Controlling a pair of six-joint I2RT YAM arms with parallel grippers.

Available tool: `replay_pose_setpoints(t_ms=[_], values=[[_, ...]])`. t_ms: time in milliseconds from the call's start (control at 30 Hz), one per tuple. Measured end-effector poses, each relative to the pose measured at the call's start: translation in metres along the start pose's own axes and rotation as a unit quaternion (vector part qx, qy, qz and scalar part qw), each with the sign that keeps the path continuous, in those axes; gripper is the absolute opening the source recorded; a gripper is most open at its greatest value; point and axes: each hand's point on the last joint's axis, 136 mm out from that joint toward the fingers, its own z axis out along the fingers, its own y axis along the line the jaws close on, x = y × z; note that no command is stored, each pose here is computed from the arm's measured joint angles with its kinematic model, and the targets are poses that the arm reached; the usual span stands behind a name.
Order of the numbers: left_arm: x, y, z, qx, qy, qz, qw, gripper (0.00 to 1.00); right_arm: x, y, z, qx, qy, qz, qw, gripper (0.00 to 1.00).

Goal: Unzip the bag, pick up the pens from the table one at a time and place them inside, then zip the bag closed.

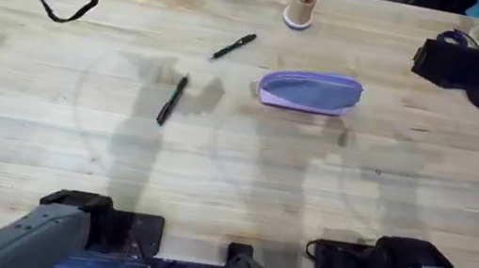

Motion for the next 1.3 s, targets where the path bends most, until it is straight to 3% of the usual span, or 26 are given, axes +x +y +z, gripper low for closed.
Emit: replay_pose_setpoints(t_ms=[133,333,433,633,667,833,1300], values=[[-0.001,-0.031,-0.003,0.09,-0.014,0.109,0.99,0.993,0.0,0.0,0.0,0.0,0.0,0.0,1.0,0.995],[-0.003,-0.07,-0.015,0.198,-0.06,0.25,0.946,0.993,0.0,0.0,0.0,0.0,0.0,-0.004,1.0,0.995],[-0.003,-0.082,-0.02,0.23,-0.083,0.297,0.923,0.993,0.0,0.0,0.0,0.0,0.0,-0.004,1.0,0.995],[-0.003,-0.094,-0.027,0.262,-0.114,0.354,0.89,0.993,0.0,0.0,0.0,0.0,0.0,-0.004,1.0,0.995],[-0.003,-0.096,-0.025,0.274,-0.12,0.366,0.881,0.993,0.0,0.0,0.0,0.0,-0.001,-0.004,1.0,0.996],[0.005,-0.094,-0.017,0.288,-0.108,0.361,0.88,0.993,-0.001,0.0,0.0,0.0,-0.002,-0.004,1.0,0.996],[0.003,-0.094,-0.017,0.285,-0.113,0.368,0.878,0.993,-0.001,0.0,0.0,0.0,-0.002,-0.004,1.0,0.995]])
